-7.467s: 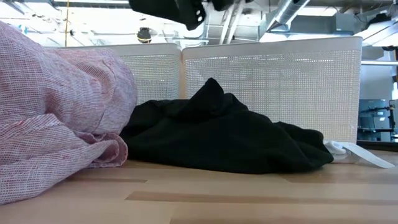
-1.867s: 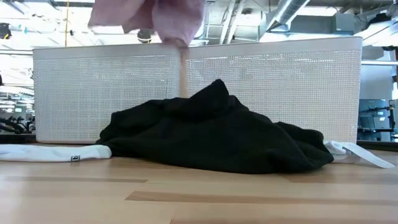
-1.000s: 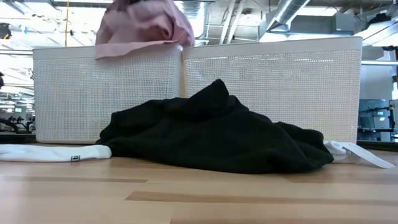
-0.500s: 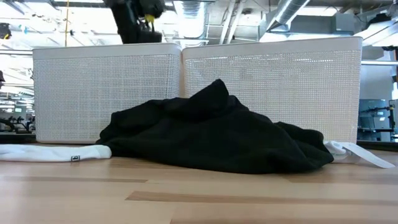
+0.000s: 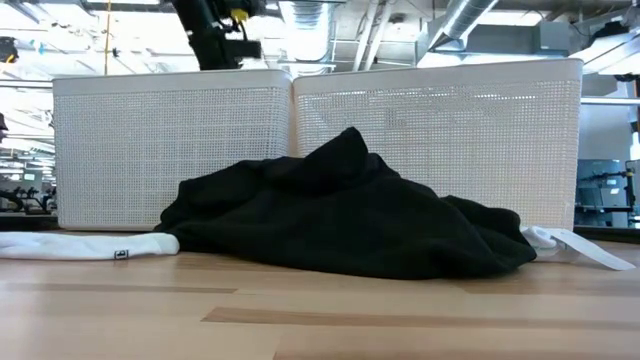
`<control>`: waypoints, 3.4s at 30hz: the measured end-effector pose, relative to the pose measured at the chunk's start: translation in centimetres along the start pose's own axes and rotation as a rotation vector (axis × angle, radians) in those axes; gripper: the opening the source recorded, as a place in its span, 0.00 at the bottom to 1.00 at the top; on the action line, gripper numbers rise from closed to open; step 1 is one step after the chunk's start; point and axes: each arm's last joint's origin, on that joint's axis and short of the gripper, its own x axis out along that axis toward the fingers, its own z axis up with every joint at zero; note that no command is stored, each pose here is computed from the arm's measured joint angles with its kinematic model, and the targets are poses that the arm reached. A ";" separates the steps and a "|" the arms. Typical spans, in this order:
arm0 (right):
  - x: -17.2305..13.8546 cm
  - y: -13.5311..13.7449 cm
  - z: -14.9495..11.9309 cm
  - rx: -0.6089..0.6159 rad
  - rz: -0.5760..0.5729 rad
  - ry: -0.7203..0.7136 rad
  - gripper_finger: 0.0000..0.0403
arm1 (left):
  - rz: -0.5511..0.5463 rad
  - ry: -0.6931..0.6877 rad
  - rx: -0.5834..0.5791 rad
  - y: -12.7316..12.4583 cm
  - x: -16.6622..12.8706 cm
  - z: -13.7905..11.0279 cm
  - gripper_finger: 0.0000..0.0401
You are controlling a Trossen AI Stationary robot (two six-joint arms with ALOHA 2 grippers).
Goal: Sort clothes
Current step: Put the pink long sleeve into the left white laundry bin, then put the black shirt into the left white laundry bin
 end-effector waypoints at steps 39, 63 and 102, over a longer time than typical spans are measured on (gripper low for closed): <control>19.6 -0.8 -11.0 0.109 0.165 0.103 0.84 | -0.668 -0.787 -0.037 -1.6 -18.6 -6.0 0.63; 20.1 -0.6 -10.4 0.038 0.112 0.102 0.09 | -0.843 -0.655 0.052 -5.1 -19.9 -6.7 0.63; 3.7 -24.8 11.4 -0.265 -0.208 -0.892 0.09 | -0.962 -0.388 0.139 -14.4 -16.0 -10.4 0.63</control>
